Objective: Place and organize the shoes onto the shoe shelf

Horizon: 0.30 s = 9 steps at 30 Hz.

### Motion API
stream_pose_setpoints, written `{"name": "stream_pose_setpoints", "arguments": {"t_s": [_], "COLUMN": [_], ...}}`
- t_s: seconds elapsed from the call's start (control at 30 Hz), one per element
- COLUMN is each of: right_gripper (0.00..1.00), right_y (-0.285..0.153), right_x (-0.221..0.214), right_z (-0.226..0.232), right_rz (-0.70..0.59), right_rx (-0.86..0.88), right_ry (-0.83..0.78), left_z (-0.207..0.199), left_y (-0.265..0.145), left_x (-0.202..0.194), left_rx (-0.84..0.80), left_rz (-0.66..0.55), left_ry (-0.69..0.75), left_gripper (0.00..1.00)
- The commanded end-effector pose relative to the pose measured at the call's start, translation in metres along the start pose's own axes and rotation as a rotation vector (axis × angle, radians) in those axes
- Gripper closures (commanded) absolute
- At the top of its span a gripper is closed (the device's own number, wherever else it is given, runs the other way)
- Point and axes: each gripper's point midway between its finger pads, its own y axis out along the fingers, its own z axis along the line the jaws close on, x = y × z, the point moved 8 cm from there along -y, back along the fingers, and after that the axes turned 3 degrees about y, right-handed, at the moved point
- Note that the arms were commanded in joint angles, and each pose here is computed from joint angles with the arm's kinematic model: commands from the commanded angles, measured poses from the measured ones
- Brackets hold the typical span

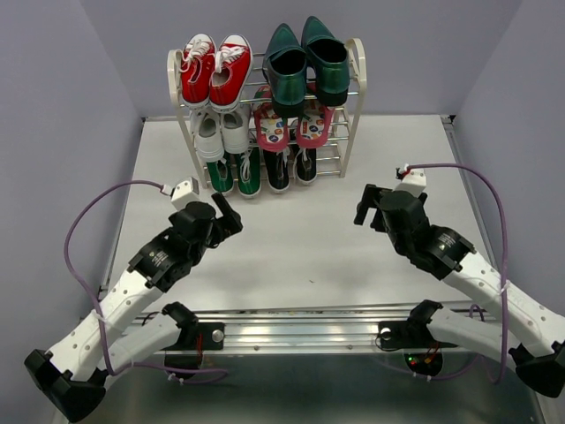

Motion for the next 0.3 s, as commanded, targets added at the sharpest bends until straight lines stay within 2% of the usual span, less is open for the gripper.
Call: {"name": "stream_pose_setpoints", "arguments": {"t_s": [0.0,0.27], "right_gripper": [0.00,0.00], "right_y": [-0.0030,-0.0018], "right_x": [0.0087,0.0068], "right_z": [0.0053,-0.0011], "right_rz": [-0.004,-0.028], "right_rx": [0.006,-0.034], "right_ry": [0.056,0.058], "left_z": [0.0009,0.0018], "left_y": [-0.0107,-0.0105], "left_x": [0.0129,0.0119], "left_rx": [0.008,0.016], "left_rz": [-0.069,-0.065], "left_ry": [-0.050,-0.056], "left_gripper": [0.01,0.01]}}
